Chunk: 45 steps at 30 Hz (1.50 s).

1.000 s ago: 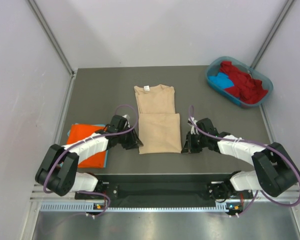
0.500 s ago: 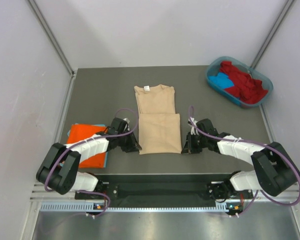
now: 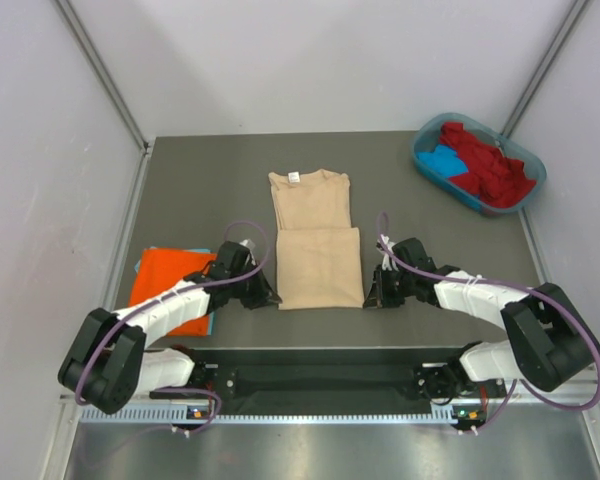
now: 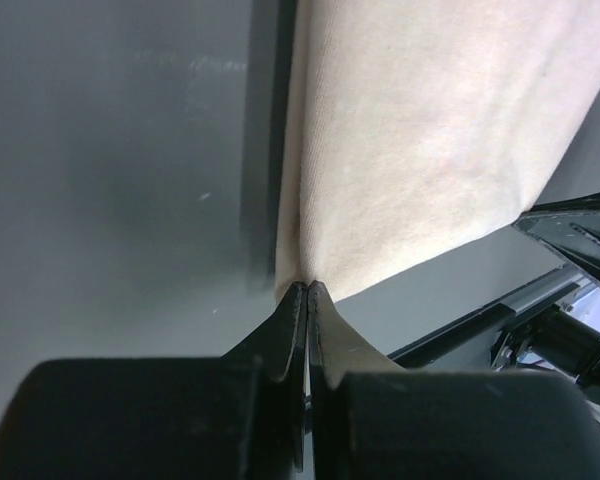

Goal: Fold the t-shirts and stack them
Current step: Fold the tshirt

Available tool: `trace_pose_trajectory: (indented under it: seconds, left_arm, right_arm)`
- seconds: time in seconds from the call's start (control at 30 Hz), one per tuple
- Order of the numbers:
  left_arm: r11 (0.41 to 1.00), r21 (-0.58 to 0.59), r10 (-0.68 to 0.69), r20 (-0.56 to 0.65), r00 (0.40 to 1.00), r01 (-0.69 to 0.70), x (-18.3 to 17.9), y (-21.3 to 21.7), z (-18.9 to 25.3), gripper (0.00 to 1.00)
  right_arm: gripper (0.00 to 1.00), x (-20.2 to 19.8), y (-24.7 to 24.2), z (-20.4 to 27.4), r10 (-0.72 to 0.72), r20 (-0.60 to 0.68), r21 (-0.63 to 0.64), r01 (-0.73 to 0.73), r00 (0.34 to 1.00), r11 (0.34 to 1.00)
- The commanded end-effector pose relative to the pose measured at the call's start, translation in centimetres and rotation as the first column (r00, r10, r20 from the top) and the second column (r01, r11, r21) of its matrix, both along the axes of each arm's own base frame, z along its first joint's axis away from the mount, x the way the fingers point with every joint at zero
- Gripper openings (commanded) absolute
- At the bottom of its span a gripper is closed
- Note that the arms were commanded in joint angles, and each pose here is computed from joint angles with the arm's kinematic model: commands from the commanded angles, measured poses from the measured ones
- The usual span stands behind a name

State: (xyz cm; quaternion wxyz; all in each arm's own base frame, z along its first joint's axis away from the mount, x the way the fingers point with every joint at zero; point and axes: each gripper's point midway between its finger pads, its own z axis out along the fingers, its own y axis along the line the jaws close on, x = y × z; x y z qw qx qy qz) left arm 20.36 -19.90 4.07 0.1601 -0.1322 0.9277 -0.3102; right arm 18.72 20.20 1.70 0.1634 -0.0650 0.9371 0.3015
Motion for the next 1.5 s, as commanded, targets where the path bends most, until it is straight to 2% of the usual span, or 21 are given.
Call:
trace_pose_trajectory:
  seconds: [0.0,0.3,0.5,0.7,0.77,0.83,0.9,0.97,1.0,1.1,1.17,1.2,1.23,1.3,1.33,1.37,1.4,1.47]
  left_arm:
    - [1.0,0.005,0.02,-0.015,1.0,-0.02,-0.8,0.2,-0.5,0.0]
    - [0.998,0.054,0.034,-0.061,0.998,-0.031,-1.8,0.8,-2.4,0.0]
    - [0.996,0.088,0.03,-0.059,0.998,-0.025,-1.4,1.0,-1.8,0.01]
    - [0.998,0.065,0.022,-0.052,0.998,-0.019,-1.9,0.8,-0.8,0.02]
    - [0.999,0.054,0.008,-0.058,0.998,-0.005,-2.2,0.7,-0.6,0.07]
    - [0.999,0.053,-0.002,-0.081,0.997,0.006,-2.8,0.7,-0.7,0.19]
    - [0.998,0.061,0.0,-0.082,0.997,0.005,-3.1,1.0,-0.5,0.21]
    - [0.996,0.091,0.015,-0.094,0.995,-0.007,-3.7,1.7,-0.6,0.25]
    - [0.996,0.086,0.021,-0.072,0.997,-0.015,-3.6,1.7,0.1,0.27]
    - [0.998,0.069,0.013,-0.005,1.0,-0.012,-2.4,1.3,2.2,0.31]
    - [0.999,0.047,0.01,0.062,0.998,-0.012,-0.9,0.7,3.8,0.31]
    - [0.999,0.038,0.007,0.106,0.994,-0.011,0.4,0.2,5.0,0.31]
    - [0.999,0.034,0.013,0.137,0.99,-0.018,1.3,-0.1,5.7,0.31]
    - [0.999,0.022,0.03,0.219,0.975,-0.035,4.0,-0.9,7.3,0.31]
    - [0.999,0.02,0.03,0.241,0.97,-0.036,4.8,-1.2,7.8,0.31]
    - [0.999,0.035,0.019,0.25,0.968,-0.028,5.9,-1.6,7.5,0.31]
    - [0.999,0.026,0.021,0.279,0.96,-0.029,7.2,-2.1,8.6,0.31]
    - [0.998,0.061,0.011,0.257,0.966,-0.027,8.7,-2.5,7.5,0.3]
  right_arm:
    - [0.0,0.0,0.3,-0.2,0.003,0.015,-0.001,-0.003,1.0,1.0]
    - [0.0,-0.2,0.0,0.1,-0.007,0.018,-0.001,0.007,1.0,1.0]
    - [0.0,-1.2,-0.6,-0.4,-0.009,0.006,-0.014,0.009,1.0,1.0]
    - [0.0,-2.0,-0.9,-0.3,-0.023,0.008,0.005,0.023,1.0,1.0]
    - [0.0,-2.3,-0.9,-0.1,-0.023,0.006,0.015,0.023,1.0,1.0]
    - [0.0,-2.7,-1.1,-0.2,-0.025,-0.002,0.016,0.025,1.0,1.0]
    - [0.01,-2.9,-1.2,-0.3,-0.029,-0.007,0.012,0.029,1.0,1.0]
    - [0.1,-3.1,-1.4,-0.4,-0.043,-0.019,0.009,0.044,0.999,0.999]
    - [0.26,-3.2,-1.4,-0.4,-0.05,-0.024,0.007,0.05,0.998,0.999]
    - [0.34,-2.4,-1.9,0.4,-0.095,-0.006,-0.022,0.095,0.995,0.995]
    - [0.35,-1.8,-2.4,1.2,-0.124,0.006,-0.059,0.124,0.992,0.991]
    - [0.35,0.1,-2.4,2.9,-0.151,0.065,-0.069,0.155,0.986,0.985]
    - [0.33,0.5,-2.8,3.1,-0.15,0.064,-0.104,0.156,0.987,0.982]
    - [0.26,3.3,-1.8,6.1,-0.142,0.137,-0.077,0.154,0.98,0.985]
    - [0.22,4.3,-1.5,5.9,-0.107,0.143,-0.103,0.123,0.984,0.987]
    - [0.14,5.4,-1.3,6.5,-0.095,0.156,-0.105,0.112,0.983,0.988]
    - [0.11,7.3,-0.3,8.6,-0.076,0.202,-0.08,0.094,0.976,0.992]
    - [0.09,9.4,0.4,8.5,-0.022,0.222,-0.097,0.044,0.975,0.994]
